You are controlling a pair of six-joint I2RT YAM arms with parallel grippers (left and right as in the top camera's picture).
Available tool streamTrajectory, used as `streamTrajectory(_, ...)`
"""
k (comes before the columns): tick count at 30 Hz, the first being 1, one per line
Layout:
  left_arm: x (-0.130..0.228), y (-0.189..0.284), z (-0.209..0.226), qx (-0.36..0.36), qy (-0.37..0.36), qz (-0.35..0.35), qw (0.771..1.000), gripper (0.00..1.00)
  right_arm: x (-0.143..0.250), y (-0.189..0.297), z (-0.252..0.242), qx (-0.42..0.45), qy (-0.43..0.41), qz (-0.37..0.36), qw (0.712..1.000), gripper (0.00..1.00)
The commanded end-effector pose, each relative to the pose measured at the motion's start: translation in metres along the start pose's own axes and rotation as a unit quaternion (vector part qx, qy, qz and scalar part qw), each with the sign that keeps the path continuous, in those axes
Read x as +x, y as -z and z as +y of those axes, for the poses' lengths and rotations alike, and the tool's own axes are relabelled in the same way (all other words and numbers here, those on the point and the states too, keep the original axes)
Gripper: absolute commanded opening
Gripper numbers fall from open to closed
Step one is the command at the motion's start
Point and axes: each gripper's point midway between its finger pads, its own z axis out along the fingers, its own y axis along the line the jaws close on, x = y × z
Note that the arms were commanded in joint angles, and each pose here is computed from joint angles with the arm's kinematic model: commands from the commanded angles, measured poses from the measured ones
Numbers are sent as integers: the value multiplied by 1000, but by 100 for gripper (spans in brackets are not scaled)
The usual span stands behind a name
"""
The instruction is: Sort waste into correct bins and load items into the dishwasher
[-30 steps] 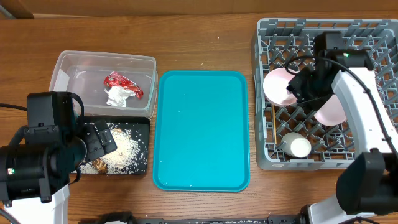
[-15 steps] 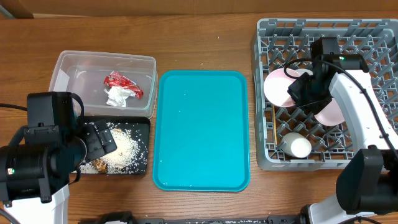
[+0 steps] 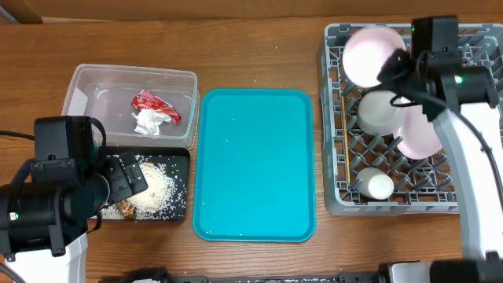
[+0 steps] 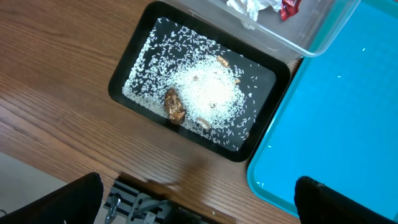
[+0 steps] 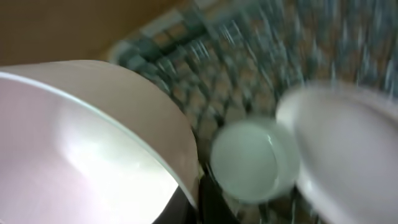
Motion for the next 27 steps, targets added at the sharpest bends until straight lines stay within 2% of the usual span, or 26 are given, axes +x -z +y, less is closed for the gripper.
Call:
streamTrajectory(1,-1,-1,2,-4,10,0,1000,100,-17,8,-2,51,115,-50,991,4)
streamTrajectory(7,-1,-1,2,-4,10,0,1000,100,-24,-17,-28,218,150,-82,961,4)
streamTrajectory(14,-1,-1,2,-4,10,0,1000,100,-22,-63,-40,307,170,-85,933,4)
streamTrajectory(19,-1,-1,2,-4,10,0,1000,100,-16,-86,-40,319,178,-78,927,4)
streamTrajectory(25,-1,-1,2,-4,10,0,1000,100,-34,-81,-53,393,171,-131,894,4)
streamTrajectory(27,-1,-1,2,-4,10,0,1000,100,-37,-82,-51,393,164,-140,894,4)
